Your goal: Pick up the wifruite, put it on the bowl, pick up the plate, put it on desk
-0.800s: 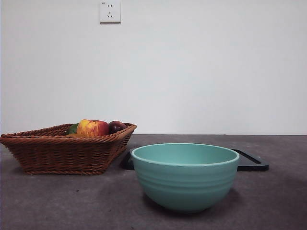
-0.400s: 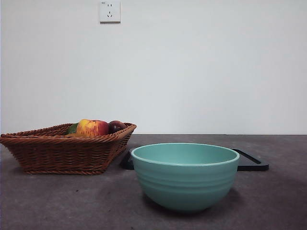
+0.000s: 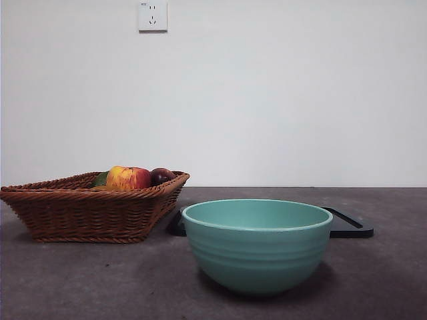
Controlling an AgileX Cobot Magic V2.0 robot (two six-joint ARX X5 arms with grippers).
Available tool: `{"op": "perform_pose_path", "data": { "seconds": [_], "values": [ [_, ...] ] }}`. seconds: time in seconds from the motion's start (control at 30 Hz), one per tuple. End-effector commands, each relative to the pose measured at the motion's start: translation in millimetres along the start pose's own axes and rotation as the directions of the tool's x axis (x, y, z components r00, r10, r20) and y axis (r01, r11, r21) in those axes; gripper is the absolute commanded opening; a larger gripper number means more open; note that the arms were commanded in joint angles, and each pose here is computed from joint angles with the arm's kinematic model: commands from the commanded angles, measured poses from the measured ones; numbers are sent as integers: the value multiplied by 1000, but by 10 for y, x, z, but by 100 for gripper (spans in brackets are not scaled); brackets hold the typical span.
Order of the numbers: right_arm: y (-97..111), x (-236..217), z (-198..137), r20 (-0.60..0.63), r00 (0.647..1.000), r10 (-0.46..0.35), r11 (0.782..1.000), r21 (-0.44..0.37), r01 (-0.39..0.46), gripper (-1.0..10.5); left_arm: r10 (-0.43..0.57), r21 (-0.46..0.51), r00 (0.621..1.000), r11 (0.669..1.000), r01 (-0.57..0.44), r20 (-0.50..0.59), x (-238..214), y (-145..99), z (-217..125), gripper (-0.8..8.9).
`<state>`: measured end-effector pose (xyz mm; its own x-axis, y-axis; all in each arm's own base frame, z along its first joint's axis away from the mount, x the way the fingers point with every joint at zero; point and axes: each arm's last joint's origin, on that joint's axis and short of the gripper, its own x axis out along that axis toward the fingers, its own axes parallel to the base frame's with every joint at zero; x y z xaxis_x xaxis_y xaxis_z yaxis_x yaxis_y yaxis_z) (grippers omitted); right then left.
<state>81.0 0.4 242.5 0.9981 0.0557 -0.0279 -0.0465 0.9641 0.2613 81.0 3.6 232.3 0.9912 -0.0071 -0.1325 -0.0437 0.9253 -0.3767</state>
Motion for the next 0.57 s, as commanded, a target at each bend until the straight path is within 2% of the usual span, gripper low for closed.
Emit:
{"op": "perform_pose_path", "data": {
  "seconds": [0.03,0.17,0.3,0.4,0.57],
  "values": [
    [62,-26,215,-30,1000,0,999,-39,-1,7,-43,45,999,998,43,4,-62,-105,223,10],
    [149,-30,477,-126,991,32,996,-80,-42,7,-93,88,993,991,99,-76,-85,-221,450,10],
    [239,-26,733,-245,967,74,989,-104,-102,7,-152,122,971,977,176,-183,-69,-321,628,10],
    [298,-11,878,-358,926,122,980,-104,-169,7,-210,133,935,958,256,-285,-49,-385,716,10],
    [386,19,1017,-503,834,226,957,-43,-286,7,-310,99,844,917,387,-438,-22,-491,809,10]
  ]
}}
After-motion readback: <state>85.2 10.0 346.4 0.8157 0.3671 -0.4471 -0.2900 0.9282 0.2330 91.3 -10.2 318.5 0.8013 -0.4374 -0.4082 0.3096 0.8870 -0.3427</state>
